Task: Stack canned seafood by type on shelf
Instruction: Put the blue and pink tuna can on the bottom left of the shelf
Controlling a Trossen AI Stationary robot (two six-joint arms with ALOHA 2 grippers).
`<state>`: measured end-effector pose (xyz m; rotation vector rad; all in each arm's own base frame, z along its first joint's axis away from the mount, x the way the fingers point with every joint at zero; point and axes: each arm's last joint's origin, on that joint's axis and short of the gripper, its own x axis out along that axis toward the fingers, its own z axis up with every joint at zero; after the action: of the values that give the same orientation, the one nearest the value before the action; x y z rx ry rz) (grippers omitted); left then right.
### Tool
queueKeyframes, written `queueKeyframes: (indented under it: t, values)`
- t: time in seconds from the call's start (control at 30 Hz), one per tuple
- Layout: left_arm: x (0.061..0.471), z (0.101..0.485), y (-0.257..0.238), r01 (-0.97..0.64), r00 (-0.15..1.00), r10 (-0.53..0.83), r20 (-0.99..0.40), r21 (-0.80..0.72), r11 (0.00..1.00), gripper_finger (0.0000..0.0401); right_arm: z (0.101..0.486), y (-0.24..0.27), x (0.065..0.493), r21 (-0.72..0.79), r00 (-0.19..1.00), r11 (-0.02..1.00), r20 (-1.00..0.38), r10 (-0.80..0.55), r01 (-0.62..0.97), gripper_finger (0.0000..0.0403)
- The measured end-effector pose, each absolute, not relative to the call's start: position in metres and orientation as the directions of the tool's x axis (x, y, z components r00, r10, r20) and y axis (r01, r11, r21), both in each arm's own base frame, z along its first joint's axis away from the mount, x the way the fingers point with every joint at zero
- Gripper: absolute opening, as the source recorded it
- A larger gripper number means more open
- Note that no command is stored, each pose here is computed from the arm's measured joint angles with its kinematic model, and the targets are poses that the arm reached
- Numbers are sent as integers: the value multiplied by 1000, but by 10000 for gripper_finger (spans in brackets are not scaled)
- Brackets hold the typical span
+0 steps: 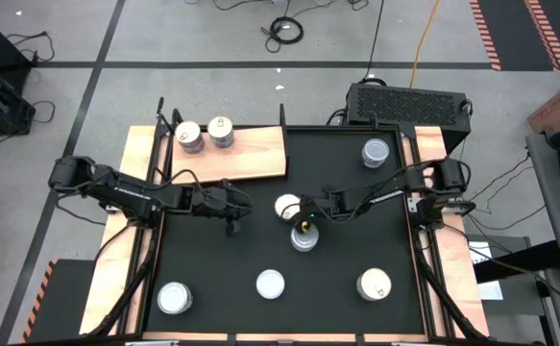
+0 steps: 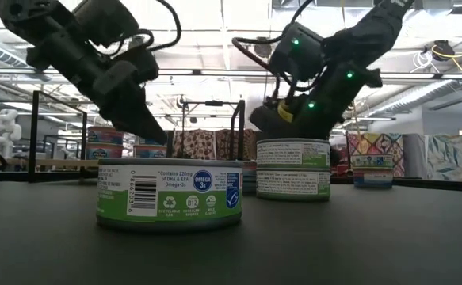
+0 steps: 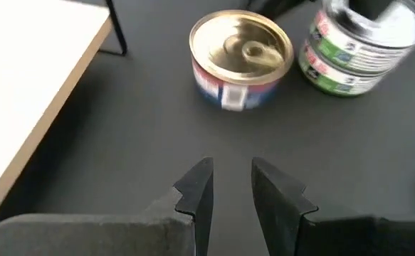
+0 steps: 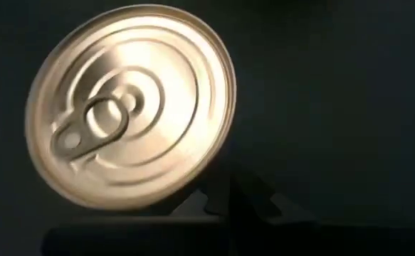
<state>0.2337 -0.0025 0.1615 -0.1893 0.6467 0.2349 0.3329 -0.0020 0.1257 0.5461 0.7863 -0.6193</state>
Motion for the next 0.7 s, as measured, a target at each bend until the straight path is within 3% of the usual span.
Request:
queueKeyframes:
  t: [0.27,0.7]
  values:
    - [235,161,3,-330,778,128,-615,-227,916,98,123,-8,356,327,727,797,-659,-193,507,0]
    - [246,192,35,-314,778,-104,-620,-526,791,98,136,-12,356,229,769,896,-617,-167,379,0]
